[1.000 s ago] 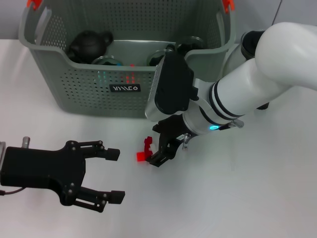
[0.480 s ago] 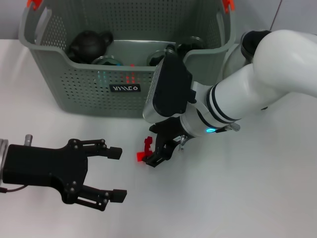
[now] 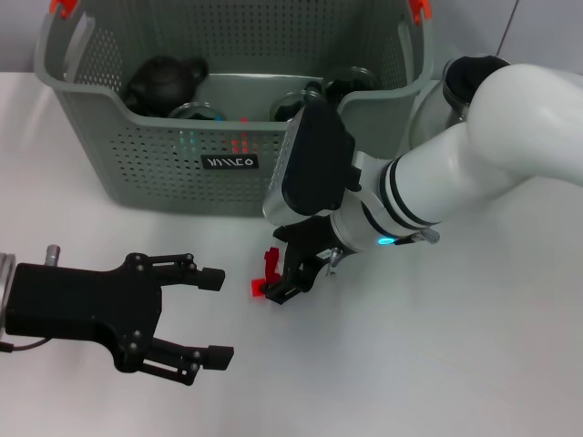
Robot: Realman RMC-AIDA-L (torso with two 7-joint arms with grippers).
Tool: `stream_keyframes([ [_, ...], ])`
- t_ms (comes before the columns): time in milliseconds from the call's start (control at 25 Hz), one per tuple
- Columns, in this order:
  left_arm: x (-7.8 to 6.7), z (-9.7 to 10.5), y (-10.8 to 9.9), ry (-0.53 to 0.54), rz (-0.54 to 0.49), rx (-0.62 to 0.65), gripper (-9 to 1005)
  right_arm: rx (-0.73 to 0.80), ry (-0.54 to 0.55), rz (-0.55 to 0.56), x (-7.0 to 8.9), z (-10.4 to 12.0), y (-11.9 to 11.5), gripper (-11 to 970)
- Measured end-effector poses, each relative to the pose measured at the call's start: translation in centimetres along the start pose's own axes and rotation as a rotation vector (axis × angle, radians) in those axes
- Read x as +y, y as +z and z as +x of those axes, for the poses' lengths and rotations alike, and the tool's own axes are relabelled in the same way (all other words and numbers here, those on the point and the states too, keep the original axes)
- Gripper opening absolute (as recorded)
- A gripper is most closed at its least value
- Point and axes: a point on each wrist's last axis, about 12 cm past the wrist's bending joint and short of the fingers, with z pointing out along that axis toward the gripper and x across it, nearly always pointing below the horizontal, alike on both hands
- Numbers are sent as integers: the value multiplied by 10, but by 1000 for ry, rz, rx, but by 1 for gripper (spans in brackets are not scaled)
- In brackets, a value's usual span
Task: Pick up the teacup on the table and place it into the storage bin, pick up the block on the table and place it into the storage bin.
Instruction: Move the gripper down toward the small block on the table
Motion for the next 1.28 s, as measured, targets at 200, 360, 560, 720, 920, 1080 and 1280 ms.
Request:
stream_keyframes([
  [200,0,0,0,0,-1,0,943,-11,7,-17,1,3,2,877],
  [360,0,0,0,1,0,2,938,-14,6,-20,1,3,2,878],
  [560,1,-1,0,3,3,4,934,-15,7,-20,1,3,2,878],
  [720,1,-1,0,2,3,3,934,-15,4,-20,1,3,2,877],
  [920,1,0,1,-3,6,0,934,-14,5,-19,1,4,2,877],
  [1080,1,0,1,-5,7,-3,934,-13,9,-12,0,5,2,877],
  [1280,2,-1,1,-4,6,-2,934,-18,14,-8,-1,5,3,810],
])
